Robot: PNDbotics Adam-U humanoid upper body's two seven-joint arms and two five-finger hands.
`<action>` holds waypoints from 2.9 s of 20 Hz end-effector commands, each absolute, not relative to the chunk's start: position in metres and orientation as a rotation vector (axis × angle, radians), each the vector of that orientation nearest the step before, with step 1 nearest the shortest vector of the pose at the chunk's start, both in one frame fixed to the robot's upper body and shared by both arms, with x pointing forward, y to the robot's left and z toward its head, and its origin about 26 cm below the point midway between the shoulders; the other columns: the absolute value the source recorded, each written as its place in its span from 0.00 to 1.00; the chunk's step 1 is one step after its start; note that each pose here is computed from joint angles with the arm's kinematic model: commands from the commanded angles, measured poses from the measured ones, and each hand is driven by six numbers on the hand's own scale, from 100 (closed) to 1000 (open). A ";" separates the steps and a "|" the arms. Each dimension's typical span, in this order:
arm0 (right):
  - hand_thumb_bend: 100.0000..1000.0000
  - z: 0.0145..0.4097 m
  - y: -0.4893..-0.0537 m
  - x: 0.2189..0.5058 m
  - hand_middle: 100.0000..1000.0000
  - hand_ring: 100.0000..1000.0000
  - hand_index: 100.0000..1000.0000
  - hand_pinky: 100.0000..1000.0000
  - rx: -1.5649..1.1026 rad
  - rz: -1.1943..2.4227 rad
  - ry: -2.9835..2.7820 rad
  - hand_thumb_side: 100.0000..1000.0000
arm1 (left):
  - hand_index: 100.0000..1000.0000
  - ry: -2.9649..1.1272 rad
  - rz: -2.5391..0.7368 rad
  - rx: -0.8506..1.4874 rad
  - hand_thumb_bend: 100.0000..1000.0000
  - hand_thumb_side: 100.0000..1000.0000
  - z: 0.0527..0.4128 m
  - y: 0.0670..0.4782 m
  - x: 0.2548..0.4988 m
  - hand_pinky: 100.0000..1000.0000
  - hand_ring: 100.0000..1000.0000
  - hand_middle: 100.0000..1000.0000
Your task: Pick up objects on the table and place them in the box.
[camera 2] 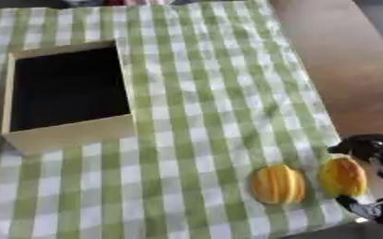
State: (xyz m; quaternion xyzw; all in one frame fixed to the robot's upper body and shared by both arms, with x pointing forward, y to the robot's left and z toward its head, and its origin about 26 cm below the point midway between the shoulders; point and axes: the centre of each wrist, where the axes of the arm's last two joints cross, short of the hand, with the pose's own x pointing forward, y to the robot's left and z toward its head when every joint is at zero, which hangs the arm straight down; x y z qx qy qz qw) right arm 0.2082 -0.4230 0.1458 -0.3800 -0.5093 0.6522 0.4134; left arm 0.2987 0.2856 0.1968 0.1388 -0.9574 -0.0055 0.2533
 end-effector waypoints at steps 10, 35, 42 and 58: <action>0.07 0.146 -0.436 0.211 0.63 0.80 0.77 0.84 -0.974 1.594 -1.296 0.27 | 0.80 -2.624 -0.036 0.371 0.00 0.64 0.203 0.285 0.296 0.69 0.67 0.66; 0.10 0.282 -0.371 0.267 0.40 0.67 0.52 0.77 -1.129 1.696 -2.174 0.09 | 0.80 -2.642 -0.066 0.327 0.00 0.63 0.208 0.280 0.298 0.69 0.67 0.67; 0.04 0.345 -0.309 0.283 0.40 0.67 0.52 0.77 -0.834 1.791 -2.417 0.00 | 0.80 -2.667 -0.096 0.252 0.01 0.62 0.215 0.271 0.301 0.69 0.67 0.67; 0.00 0.369 -0.217 0.347 0.39 0.68 0.51 0.79 -0.556 1.810 -2.431 0.00 | 0.81 -2.998 -0.147 -0.056 0.15 0.44 0.281 0.232 0.311 0.70 0.70 0.68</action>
